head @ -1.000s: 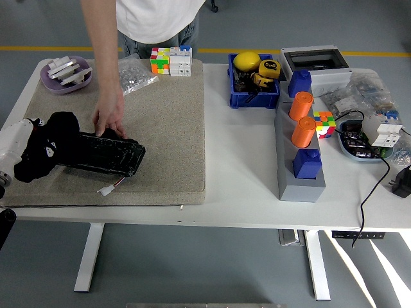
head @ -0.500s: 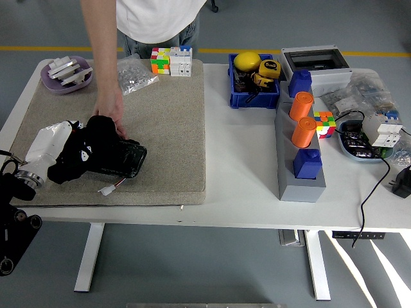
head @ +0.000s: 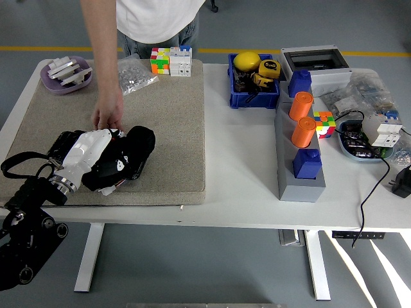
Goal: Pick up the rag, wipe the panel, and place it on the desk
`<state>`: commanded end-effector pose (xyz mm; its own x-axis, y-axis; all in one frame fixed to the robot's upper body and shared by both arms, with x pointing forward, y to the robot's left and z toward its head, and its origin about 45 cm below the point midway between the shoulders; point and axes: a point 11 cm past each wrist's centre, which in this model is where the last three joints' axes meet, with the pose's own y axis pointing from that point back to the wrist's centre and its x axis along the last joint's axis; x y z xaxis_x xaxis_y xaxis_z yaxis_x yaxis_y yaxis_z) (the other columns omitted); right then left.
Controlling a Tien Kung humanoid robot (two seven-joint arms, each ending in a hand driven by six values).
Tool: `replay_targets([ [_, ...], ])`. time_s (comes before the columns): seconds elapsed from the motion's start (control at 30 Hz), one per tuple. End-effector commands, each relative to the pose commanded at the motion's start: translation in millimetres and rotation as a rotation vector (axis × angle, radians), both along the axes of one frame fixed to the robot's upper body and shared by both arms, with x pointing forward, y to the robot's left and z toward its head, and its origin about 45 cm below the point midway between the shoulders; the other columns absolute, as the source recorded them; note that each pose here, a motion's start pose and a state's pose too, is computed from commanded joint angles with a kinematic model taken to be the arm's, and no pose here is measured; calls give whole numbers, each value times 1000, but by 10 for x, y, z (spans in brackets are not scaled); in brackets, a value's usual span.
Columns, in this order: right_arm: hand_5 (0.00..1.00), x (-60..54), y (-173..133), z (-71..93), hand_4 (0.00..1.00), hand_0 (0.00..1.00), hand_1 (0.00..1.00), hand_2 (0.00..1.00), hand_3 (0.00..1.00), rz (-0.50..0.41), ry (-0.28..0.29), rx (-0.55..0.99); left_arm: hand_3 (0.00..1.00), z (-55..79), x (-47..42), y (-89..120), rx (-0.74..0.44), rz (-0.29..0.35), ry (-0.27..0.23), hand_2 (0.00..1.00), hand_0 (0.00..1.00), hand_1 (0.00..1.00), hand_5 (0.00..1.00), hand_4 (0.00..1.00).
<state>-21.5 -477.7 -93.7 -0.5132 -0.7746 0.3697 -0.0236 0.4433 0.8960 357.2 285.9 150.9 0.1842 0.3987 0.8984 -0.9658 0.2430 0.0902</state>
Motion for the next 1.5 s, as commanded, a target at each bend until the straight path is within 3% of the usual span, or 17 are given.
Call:
replay_targets([
  [0.3,466,7,7,-3,961,759,621,679,600,-1,-1,2,432,21,-15,-133,-17,-24,-5,529,257,231,2,209],
  [0.5,467,15,14,-6,961,759,621,679,599,1,-1,3,435,6,-6,-103,-32,-7,-4,530,257,231,2,216],
  [0.73,466,2,7,-3,962,759,621,679,600,2,3,2,434,-73,3,148,-53,57,4,530,256,231,2,213],
  [0.93,468,-14,3,-2,961,759,621,679,601,3,7,2,434,-35,27,373,-31,107,-12,528,256,229,2,202],
  [1.23,468,-30,8,-4,962,759,621,679,601,6,8,5,434,-99,58,794,-7,177,21,528,262,234,2,205],
  [1.5,468,-74,13,-6,962,759,620,679,601,3,17,8,433,-32,67,1094,4,246,2,527,260,231,2,202],
])
